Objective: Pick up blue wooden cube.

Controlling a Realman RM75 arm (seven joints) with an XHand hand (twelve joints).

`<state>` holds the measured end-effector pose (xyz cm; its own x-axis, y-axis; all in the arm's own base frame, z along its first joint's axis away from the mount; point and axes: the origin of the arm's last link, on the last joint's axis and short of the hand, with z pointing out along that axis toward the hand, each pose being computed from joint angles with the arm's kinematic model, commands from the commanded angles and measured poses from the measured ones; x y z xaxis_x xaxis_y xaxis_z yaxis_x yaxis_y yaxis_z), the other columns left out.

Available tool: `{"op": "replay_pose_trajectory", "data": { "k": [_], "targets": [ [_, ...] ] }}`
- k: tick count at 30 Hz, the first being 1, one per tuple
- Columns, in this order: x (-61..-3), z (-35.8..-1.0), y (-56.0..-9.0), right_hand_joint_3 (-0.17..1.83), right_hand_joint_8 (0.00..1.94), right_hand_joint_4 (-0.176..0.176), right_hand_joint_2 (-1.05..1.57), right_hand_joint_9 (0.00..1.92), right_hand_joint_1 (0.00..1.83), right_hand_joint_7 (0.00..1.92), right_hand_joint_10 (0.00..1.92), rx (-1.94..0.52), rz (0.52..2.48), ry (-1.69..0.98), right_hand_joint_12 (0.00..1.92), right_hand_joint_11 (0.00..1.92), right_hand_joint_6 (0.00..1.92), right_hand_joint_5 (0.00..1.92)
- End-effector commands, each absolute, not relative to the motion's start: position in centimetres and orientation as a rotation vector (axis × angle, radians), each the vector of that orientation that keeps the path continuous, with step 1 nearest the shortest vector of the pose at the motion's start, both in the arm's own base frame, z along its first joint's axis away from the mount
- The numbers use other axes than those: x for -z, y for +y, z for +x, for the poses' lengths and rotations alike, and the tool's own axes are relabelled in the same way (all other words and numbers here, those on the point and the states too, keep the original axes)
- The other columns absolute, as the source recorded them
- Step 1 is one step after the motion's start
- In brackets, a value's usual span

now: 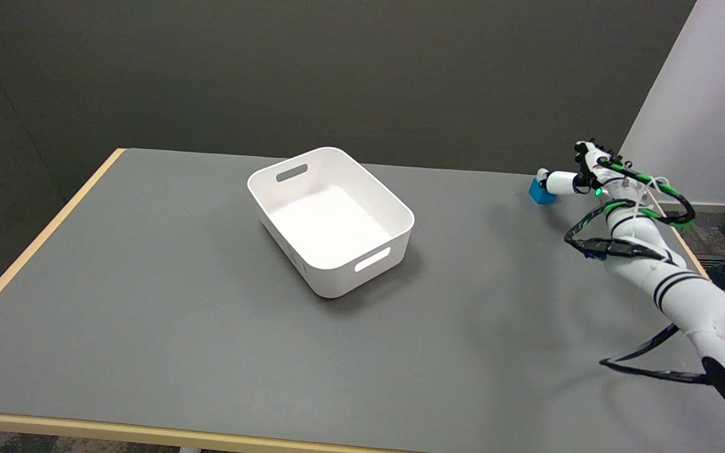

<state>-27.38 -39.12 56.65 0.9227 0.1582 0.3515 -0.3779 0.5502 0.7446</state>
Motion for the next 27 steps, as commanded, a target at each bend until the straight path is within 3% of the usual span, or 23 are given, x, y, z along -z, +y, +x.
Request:
{"op": "replay_pose_trajectory", "data": {
  "k": [1,13,23,27],
  "targets": [
    [-56.9,-26.2,-41.1,0.82,0.59,-0.176,0.66,0.19,0.5,0.18,1.01,-0.295,0.933,-0.244,1.52,0.11,0.33,0.08],
    [-52.9,-28.9,-42.5,0.82,0.59,-0.176,0.66,0.2,0.49,0.19,1.01,-0.258,1.012,-0.311,1.51,0.11,0.33,0.09],
    [-53.4,-30.2,-41.4,0.82,0.6,-0.176,0.67,0.22,0.51,0.21,1.02,-0.256,0.969,-0.336,1.51,0.12,0.35,0.11],
    [-53.9,-30.7,-40.8,0.91,0.63,-0.176,0.64,0.27,0.51,0.23,0.97,-0.268,0.944,-0.352,1.52,0.12,0.4,0.12]
  ]
}}
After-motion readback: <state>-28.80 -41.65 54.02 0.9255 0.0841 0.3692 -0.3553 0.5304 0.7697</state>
